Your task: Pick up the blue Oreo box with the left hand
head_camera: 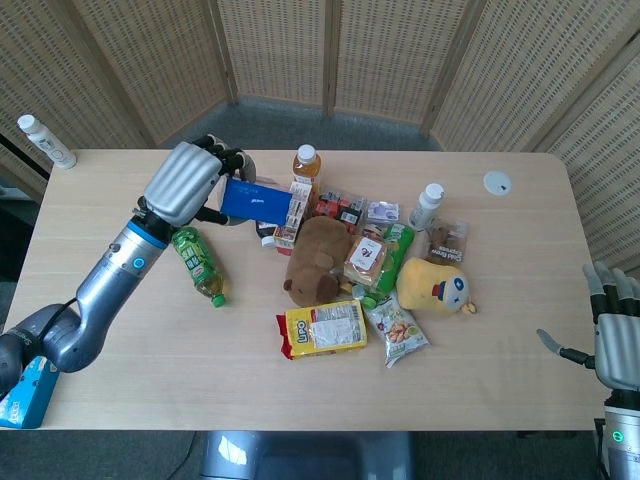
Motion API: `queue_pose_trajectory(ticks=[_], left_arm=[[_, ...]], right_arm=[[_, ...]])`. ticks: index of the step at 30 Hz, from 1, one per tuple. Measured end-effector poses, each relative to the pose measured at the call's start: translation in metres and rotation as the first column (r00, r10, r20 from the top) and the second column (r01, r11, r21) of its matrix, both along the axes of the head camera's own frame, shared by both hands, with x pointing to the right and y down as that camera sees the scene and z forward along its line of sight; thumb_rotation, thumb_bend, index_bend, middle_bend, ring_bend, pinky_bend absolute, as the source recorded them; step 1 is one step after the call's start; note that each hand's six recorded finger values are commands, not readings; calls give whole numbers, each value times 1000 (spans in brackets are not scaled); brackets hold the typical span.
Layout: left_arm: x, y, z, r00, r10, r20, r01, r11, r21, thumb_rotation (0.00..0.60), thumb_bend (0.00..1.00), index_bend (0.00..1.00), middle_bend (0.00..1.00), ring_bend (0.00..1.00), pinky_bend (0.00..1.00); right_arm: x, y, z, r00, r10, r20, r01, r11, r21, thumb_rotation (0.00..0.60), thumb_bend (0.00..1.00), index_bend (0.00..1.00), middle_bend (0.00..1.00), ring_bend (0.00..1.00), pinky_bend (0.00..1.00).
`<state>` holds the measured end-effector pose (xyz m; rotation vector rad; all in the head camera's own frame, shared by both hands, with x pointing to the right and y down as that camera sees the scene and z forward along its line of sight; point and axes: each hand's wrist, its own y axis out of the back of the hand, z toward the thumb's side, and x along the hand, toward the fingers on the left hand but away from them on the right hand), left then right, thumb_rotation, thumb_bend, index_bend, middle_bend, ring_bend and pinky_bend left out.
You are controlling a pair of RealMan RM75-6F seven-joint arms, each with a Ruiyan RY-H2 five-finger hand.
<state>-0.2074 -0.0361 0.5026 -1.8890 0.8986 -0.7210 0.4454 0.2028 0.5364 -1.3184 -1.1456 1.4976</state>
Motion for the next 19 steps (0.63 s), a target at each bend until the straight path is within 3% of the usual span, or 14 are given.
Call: queue_pose_trajectory(ticks=[13, 19], left_arm=[[5, -10, -56, 998, -9, -69, 14, 997, 77, 600, 139, 577, 643, 704, 397], [8, -12, -67, 997, -6, -77, 13, 996, 84, 600, 140, 578, 644, 705, 398]], right_arm=[[4, 6, -3, 1000, 14, 7, -15, 1000, 18, 361, 0, 0, 31, 67, 0], [5, 6, -4, 1000, 16, 5, -16, 1000, 20, 363, 0, 0, 32, 67, 0]])
